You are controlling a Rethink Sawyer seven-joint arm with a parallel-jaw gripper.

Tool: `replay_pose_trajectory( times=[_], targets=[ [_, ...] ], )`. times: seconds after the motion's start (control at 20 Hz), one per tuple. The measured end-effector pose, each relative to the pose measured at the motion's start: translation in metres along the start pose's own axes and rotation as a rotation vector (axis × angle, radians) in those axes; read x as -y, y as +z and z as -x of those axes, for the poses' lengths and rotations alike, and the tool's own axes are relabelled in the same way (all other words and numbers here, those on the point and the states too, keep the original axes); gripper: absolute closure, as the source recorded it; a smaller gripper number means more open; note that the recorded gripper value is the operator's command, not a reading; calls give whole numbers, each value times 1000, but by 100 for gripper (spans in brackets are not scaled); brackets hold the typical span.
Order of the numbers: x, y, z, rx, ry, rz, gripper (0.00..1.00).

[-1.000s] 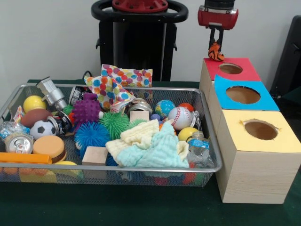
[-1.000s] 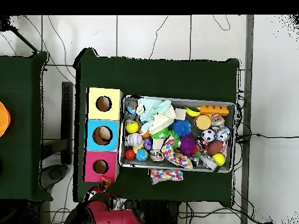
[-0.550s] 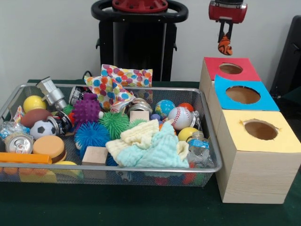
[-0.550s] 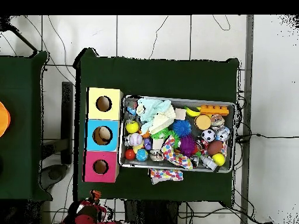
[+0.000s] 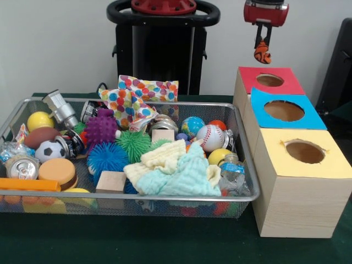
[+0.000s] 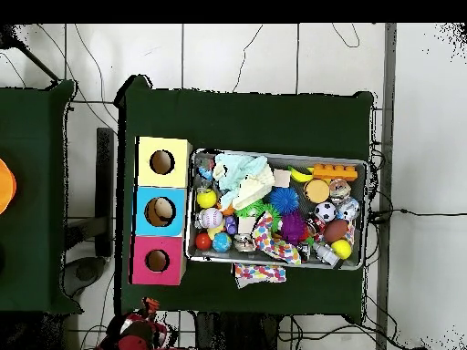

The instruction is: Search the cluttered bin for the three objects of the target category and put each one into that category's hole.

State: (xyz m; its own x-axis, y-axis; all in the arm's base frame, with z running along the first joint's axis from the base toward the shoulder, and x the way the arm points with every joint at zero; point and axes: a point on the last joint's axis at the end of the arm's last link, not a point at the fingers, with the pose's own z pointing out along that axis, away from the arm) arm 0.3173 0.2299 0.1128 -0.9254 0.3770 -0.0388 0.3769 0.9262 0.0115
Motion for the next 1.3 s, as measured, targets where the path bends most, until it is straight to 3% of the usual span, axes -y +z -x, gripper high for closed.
replay_pose_trajectory(
  times=[0.45,0.85,1.3],
  targets=[
    [6,-4,14,5,48,-21,100],
    [5,-10,28,-25,68,-42,100],
    [-4,-13,45,-7,69,-29,100]
  ],
)
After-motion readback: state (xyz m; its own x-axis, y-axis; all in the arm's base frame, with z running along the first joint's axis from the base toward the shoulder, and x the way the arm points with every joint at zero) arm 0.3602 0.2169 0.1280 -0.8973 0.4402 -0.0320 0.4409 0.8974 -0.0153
